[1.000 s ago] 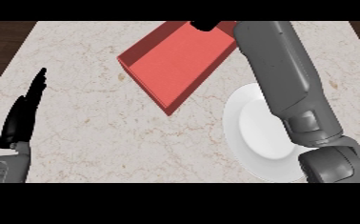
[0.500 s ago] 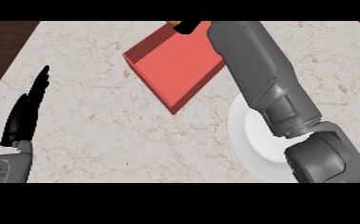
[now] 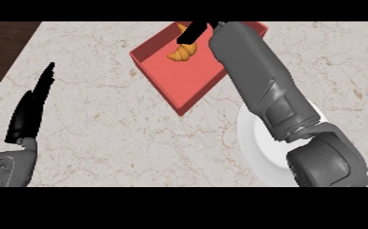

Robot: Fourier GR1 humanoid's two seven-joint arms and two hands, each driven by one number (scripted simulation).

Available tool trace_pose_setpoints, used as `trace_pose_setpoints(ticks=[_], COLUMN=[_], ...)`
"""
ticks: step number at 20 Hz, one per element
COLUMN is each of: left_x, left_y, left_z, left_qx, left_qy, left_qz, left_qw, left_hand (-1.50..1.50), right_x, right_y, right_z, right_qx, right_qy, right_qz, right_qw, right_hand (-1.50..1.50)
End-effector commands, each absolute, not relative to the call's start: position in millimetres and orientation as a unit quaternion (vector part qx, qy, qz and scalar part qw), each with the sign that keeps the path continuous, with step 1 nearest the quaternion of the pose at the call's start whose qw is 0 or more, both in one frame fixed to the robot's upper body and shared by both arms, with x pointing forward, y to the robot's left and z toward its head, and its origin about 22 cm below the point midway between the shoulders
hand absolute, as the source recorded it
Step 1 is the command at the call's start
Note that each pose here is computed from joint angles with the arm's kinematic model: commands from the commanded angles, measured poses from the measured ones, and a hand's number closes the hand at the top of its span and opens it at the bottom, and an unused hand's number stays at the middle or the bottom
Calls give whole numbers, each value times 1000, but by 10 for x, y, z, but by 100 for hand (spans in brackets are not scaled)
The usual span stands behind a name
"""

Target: Pick the croissant from the plate and place it in the cardboard box

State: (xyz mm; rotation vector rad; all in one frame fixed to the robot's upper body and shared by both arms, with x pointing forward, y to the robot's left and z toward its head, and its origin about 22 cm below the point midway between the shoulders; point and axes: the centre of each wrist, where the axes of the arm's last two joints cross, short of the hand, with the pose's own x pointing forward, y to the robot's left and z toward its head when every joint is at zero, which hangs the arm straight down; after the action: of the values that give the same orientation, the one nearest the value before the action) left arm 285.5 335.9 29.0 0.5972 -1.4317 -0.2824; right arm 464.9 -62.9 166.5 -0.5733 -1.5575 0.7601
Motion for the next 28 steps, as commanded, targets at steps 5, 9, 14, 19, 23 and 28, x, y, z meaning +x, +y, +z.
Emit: trace_pose_setpoints(ticks=[5,9,14,19,23,28], left_x=[2912,2875,2791,2756,2852,2664], left_y=[3382,3253,3395,3475,3457,3518], left_z=[368,225,138,183,194,112], left_qx=[267,263,265,278,276,281], left_qy=[-651,-646,-637,-637,-634,-627], left_qz=[-128,-125,-118,-108,-106,-110], left_qw=[699,706,714,711,715,718], left_hand=[0,0,0,0,0,0], right_x=[4672,4640,4757,4817,4840,4732], right_y=[-759,-665,-1089,-1500,-2064,-2696], right_z=[1589,1578,1767,1767,1832,1554], right_qx=[-222,-208,-177,-146,-158,-180], right_qy=[-722,-771,-795,-799,-795,-785], right_qz=[284,213,114,92,73,63], right_qw=[591,563,568,576,581,590], right_hand=[-150,-150,-150,-150,-150,-150])
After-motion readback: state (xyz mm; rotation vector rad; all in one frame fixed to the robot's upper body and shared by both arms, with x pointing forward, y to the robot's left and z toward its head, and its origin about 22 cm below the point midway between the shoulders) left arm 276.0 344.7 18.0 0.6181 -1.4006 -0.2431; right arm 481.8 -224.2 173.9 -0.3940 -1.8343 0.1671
